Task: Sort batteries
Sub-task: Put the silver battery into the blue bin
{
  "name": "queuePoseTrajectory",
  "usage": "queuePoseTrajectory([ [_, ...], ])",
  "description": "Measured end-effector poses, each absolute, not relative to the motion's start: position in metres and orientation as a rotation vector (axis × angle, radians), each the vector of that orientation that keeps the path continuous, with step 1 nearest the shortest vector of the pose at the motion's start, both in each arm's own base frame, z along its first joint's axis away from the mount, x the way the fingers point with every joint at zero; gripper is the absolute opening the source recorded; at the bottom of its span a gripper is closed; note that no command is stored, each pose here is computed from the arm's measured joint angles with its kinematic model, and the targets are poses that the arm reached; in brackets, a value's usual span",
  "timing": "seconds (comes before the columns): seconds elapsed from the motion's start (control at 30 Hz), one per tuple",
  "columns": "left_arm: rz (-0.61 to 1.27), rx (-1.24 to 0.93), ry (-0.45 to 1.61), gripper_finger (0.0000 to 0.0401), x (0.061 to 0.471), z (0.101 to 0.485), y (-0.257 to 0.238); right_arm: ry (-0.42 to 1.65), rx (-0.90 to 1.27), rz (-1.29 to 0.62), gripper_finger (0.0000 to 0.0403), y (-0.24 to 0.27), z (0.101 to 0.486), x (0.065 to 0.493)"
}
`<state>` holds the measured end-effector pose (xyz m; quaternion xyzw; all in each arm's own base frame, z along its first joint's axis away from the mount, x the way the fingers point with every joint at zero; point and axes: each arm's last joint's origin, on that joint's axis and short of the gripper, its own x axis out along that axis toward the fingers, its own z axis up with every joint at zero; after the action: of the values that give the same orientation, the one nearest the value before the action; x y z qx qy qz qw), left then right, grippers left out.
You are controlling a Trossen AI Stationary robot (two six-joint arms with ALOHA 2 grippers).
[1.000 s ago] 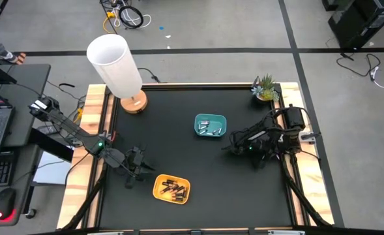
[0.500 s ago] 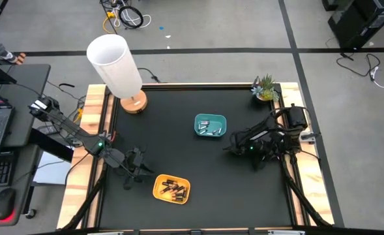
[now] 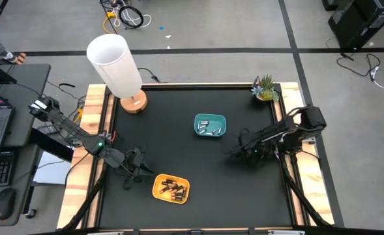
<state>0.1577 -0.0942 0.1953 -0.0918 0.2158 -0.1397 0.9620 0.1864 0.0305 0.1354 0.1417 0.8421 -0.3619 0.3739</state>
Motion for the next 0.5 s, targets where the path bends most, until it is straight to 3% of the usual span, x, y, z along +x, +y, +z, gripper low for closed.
queuePoseTrajectory([
  [0.13, -0.281, -0.197, 0.439, 0.007, 0.158, 0.195, -0.094, 2.136, 0.356, -0.892, 0.0, 0.033, 0.14, 0.182],
  [0.5, -0.279, -0.206, 0.436, 0.007, 0.158, 0.196, -0.094, 2.366, 0.218, -0.322, 0.0, 0.047, 0.138, 0.174],
])
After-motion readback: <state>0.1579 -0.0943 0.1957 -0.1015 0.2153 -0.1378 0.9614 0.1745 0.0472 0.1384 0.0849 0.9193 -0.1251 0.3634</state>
